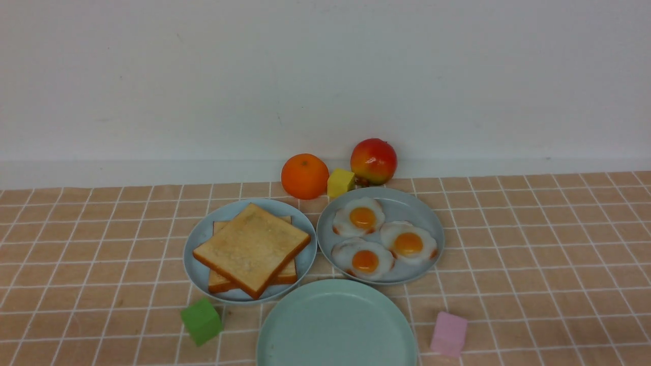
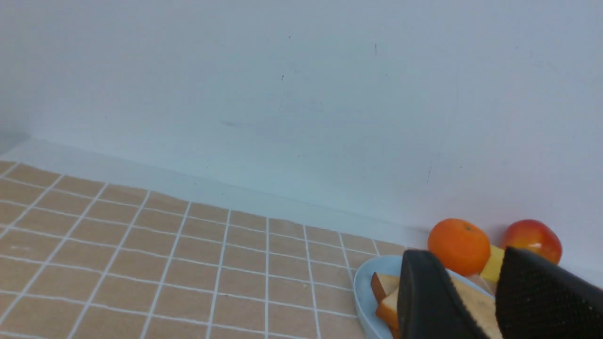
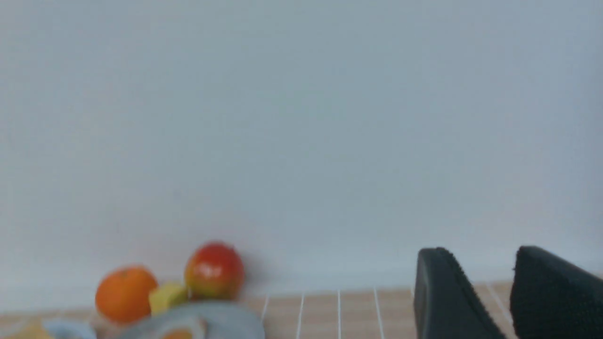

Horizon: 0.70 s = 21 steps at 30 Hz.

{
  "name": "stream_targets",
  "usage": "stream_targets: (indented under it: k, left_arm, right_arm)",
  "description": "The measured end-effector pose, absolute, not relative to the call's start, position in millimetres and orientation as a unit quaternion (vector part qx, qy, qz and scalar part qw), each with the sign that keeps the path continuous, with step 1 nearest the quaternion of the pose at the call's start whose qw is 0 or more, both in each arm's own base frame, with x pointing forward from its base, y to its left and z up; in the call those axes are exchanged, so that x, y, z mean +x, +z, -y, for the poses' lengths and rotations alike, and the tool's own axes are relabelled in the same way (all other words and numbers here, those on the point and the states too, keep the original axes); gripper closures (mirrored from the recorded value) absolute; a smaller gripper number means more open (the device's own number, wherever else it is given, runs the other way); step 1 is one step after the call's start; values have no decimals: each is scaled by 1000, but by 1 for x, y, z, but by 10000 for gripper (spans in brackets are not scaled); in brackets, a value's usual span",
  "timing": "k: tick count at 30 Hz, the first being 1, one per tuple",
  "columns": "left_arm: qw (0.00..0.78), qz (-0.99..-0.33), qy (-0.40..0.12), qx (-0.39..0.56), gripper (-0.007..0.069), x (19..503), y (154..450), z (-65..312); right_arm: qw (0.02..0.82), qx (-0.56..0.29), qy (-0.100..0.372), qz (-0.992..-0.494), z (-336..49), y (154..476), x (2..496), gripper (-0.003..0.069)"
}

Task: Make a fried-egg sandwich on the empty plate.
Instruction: Use the left arm to grab a slice of bread

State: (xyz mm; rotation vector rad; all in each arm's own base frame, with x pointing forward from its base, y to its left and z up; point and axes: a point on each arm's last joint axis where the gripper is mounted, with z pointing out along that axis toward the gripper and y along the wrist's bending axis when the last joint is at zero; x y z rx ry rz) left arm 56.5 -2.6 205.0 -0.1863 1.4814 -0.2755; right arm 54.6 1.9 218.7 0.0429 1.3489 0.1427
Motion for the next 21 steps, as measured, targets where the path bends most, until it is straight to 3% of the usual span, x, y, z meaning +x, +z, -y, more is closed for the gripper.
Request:
stream_targets:
  k: [6, 8, 12, 14, 17, 19, 21]
  left_arm:
    - [780, -590, -183, -106, 386, 53, 223, 3]
    - [819, -513, -229, -119, 386, 47, 238, 2]
    - [850, -436, -268, -125, 386, 37, 270, 0]
    - [857, -420, -274, -123, 386, 36, 301, 0]
    - [841, -439, -286, -136, 386, 47, 352, 1]
    - [824, -461, -294, -148, 386, 55, 369, 2]
    - [772, -528, -302, -183, 386, 75, 390, 3]
  right_arm:
    - [829, 52, 89, -550, 2, 234, 50, 419]
    - [837, 65, 109, -533, 2, 244, 47, 419]
    - [850, 79, 146, -500, 2, 289, 40, 419]
    - [850, 77, 154, -499, 1, 323, 40, 419]
    - [824, 74, 163, -538, -2, 373, 53, 419]
    - [810, 72, 165, -558, -4, 386, 60, 419]
    - [765, 66, 165, -619, -9, 408, 82, 419]
